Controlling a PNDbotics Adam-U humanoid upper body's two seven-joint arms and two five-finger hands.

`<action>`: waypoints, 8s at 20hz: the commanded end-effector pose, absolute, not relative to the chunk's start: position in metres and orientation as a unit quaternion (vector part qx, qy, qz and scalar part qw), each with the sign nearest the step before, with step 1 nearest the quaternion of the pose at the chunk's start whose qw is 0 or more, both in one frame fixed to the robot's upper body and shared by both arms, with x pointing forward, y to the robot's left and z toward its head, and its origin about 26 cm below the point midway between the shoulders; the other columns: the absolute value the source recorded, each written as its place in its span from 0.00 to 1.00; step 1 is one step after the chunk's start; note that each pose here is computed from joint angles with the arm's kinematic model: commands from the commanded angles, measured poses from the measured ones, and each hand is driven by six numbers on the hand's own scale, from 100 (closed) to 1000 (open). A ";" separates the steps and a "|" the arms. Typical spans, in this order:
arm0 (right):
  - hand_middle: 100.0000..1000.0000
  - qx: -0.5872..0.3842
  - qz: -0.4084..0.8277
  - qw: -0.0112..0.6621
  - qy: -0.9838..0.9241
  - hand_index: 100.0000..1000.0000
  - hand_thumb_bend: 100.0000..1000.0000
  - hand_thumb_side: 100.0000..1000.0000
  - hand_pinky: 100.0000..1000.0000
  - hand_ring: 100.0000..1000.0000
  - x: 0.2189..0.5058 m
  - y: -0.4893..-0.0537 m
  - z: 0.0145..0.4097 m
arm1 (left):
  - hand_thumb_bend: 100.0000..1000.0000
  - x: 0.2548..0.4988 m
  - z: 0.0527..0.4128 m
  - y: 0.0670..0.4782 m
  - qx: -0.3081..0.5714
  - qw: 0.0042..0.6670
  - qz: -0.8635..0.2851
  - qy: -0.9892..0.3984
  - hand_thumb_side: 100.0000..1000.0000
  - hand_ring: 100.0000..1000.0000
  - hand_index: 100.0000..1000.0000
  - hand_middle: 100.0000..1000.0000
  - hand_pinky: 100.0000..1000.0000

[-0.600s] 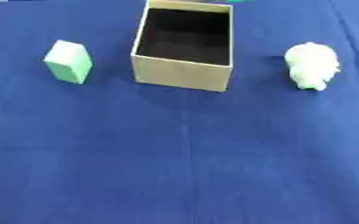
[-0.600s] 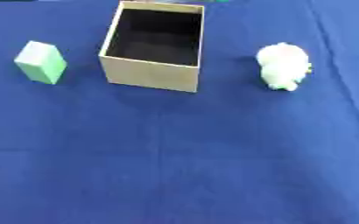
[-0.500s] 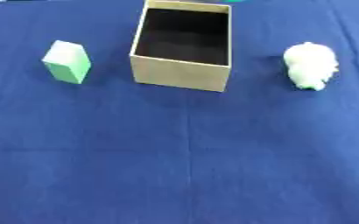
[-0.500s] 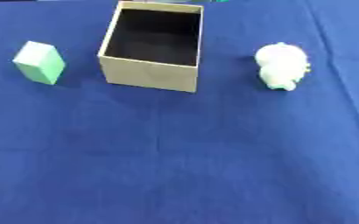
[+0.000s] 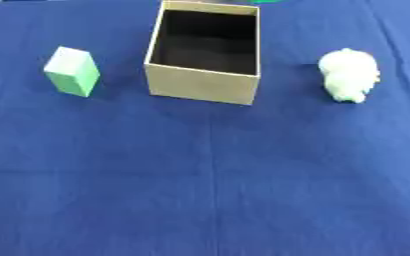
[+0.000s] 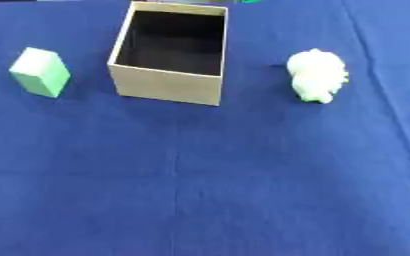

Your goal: Pick up objects on the table and place them in the box.

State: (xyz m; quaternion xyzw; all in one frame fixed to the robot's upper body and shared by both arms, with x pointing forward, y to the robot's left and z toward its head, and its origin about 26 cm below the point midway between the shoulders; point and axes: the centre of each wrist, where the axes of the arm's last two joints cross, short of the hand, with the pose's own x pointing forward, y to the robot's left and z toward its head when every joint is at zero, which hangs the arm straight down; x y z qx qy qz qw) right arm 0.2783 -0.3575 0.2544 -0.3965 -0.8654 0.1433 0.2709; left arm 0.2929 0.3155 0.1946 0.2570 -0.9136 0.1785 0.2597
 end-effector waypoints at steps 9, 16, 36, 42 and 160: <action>0.79 -0.513 0.328 0.298 -0.735 0.84 0.00 1.00 0.82 0.82 0.271 -0.360 0.282 | 0.23 0.289 0.203 0.319 0.261 0.246 0.161 -0.919 0.98 0.65 0.78 0.61 0.76; 0.83 -0.525 0.411 0.326 -0.670 0.88 0.00 1.00 0.83 0.87 0.273 -0.361 0.288 | 0.23 0.289 0.203 0.319 0.260 0.247 0.154 -0.921 0.98 0.65 0.78 0.61 0.76; 0.87 -0.481 0.468 0.408 -0.619 0.95 0.00 1.00 0.89 0.94 0.281 -0.369 0.278 | 0.22 0.290 0.205 0.317 0.255 0.250 0.152 -0.922 0.98 0.64 0.78 0.61 0.76; 0.88 -0.470 0.482 0.415 -0.612 0.96 0.00 1.00 0.90 0.95 0.281 -0.368 0.273 | 0.21 0.291 0.205 0.316 0.253 0.252 0.152 -0.922 0.99 0.64 0.78 0.61 0.76; 0.96 -0.414 0.674 0.409 -0.455 1.00 0.21 1.00 0.99 1.00 0.376 -0.353 0.226 | 0.16 0.293 0.205 0.309 0.237 0.270 0.140 -0.922 0.92 0.61 0.74 0.57 0.75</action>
